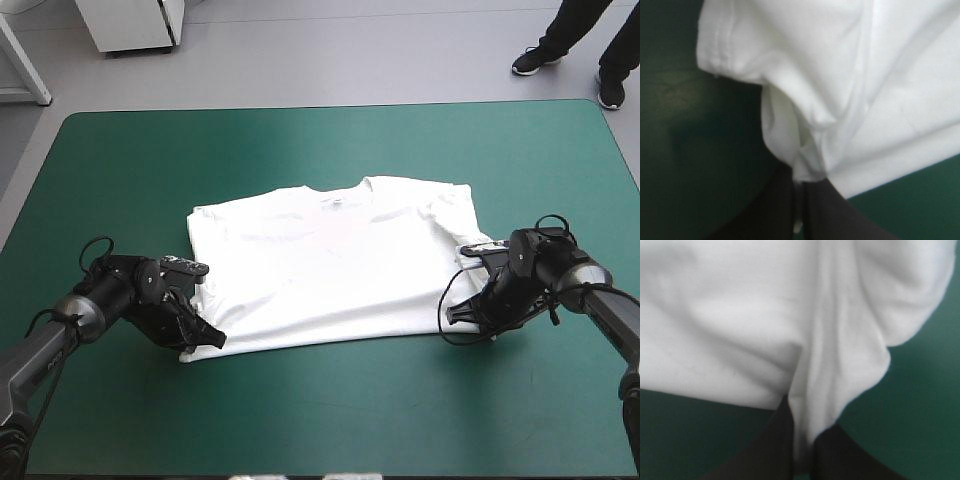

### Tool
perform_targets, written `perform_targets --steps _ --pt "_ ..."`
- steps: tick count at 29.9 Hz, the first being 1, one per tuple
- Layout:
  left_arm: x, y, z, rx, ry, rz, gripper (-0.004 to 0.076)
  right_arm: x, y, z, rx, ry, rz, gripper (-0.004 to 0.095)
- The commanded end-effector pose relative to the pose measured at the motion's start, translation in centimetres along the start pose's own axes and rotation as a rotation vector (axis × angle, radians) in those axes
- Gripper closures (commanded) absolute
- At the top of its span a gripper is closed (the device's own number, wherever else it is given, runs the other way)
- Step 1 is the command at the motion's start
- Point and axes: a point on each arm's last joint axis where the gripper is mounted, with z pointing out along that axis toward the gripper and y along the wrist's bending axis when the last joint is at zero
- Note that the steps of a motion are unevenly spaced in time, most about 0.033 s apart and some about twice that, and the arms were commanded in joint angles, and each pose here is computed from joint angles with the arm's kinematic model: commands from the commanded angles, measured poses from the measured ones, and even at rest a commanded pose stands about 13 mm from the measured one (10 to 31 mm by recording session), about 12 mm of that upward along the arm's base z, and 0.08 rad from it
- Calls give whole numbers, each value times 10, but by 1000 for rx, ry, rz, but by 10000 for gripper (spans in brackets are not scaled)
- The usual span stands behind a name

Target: Fold the cloth

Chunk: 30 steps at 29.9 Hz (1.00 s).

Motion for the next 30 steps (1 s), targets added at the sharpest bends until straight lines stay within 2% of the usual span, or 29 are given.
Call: perform_targets --steps 1,7,12,21,26,30 --pt "1 -2 -16 -12 -24 20 733 -1 -3 -7 26 -13 -24 925" --pt "7 -1 -53 -69 -38 46 733 5 -4 -37 65 -14 -41 925" --pt "26 -3 -84 -113 -108 30 733 23 -4 -77 118 -91 -29 925" --pt "58 -14 -117 -78 -180 6 733 59 4 -125 92 -238 -11 925" --pt "50 -15 -146 -104 -317 11 733 55 6 -150 95 -340 -15 925" --pt "26 -13 -161 -121 -435 17 733 33 6 -159 98 -426 -19 925"
